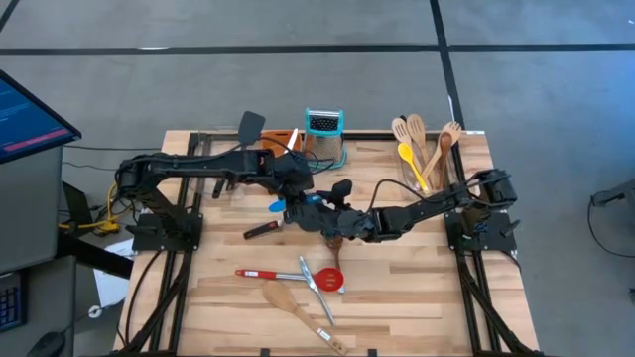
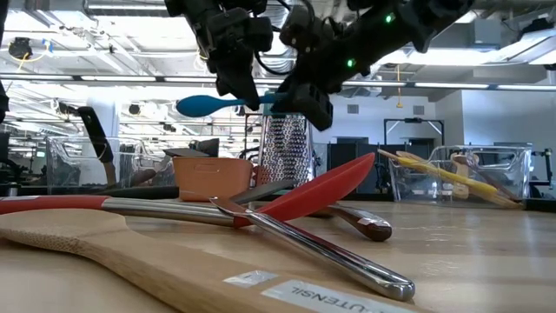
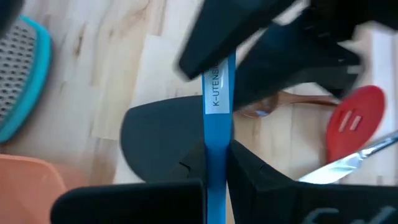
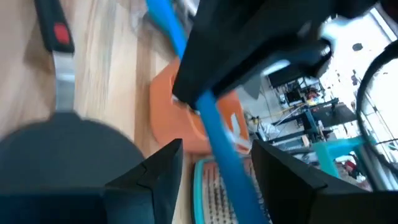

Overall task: Pick & Place Kitchen Items
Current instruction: Put the blue spoon into the right transparent bin, then put the plastic spatula into the left transparent bin

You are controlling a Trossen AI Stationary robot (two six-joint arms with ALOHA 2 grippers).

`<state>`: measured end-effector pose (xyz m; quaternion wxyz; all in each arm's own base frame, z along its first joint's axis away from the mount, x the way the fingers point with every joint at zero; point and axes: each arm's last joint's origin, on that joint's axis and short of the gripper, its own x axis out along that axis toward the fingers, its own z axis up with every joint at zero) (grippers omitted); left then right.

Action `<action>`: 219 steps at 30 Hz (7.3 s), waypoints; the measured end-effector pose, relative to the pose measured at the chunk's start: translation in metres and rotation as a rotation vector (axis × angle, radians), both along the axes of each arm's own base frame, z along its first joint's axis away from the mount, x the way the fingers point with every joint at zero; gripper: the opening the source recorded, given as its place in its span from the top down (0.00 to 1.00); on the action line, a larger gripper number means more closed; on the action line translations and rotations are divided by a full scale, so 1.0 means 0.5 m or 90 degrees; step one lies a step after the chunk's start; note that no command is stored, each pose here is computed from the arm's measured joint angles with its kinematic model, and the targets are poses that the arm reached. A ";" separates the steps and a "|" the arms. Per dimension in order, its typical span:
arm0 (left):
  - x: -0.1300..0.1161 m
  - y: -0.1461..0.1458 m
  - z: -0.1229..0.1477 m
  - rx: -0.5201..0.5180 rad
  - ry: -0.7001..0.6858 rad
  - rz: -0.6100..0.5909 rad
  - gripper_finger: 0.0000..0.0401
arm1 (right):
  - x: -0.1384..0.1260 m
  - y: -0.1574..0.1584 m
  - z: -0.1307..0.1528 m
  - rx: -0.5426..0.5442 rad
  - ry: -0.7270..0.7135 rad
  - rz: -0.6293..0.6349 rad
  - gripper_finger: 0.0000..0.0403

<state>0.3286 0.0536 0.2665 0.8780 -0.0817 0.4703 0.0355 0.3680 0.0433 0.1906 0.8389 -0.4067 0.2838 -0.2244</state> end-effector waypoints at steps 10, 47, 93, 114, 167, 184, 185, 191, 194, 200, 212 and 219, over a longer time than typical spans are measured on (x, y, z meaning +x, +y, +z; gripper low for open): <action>0.001 -0.005 0.000 -0.040 -0.006 -0.008 0.99 | 0.001 -0.009 -0.002 0.004 0.000 -0.008 0.61; 0.021 0.002 0.014 0.062 -0.081 -0.050 0.56 | 0.000 -0.003 0.002 0.019 -0.019 -0.016 0.93; -0.177 -0.005 0.227 0.083 -0.283 -0.037 0.67 | -0.351 -0.138 0.037 0.310 -0.276 -0.399 0.93; -0.173 -0.004 0.223 0.080 -0.279 -0.036 0.68 | -0.470 -0.188 0.011 0.338 -0.345 -0.721 0.93; -0.172 -0.003 0.224 0.081 -0.283 -0.036 0.68 | -0.417 -0.203 0.036 0.469 -0.180 -0.710 0.79; -0.172 -0.003 0.224 0.081 -0.283 -0.036 0.68 | -0.385 -0.101 0.120 0.357 -0.238 -0.515 0.98; -0.172 -0.003 0.224 0.081 -0.283 -0.036 0.68 | -0.384 -0.094 0.123 0.356 -0.233 -0.500 0.98; -0.172 -0.003 0.224 0.081 -0.283 -0.036 0.68 | -0.376 -0.057 0.134 0.358 -0.200 -0.410 1.00; -0.172 -0.003 0.224 0.082 -0.283 -0.037 0.68 | -0.367 -0.041 0.138 0.355 -0.193 -0.360 0.98; -0.172 -0.003 0.225 0.083 -0.283 -0.037 0.68 | -0.346 -0.024 0.153 0.343 -0.200 -0.280 0.98; -0.164 -0.002 0.238 0.095 -0.334 -0.036 0.68 | -0.334 -0.015 0.164 0.404 -0.275 -0.268 1.00; -0.164 -0.002 0.238 0.096 -0.334 -0.037 0.68 | -0.334 -0.003 0.166 0.425 -0.287 -0.252 1.00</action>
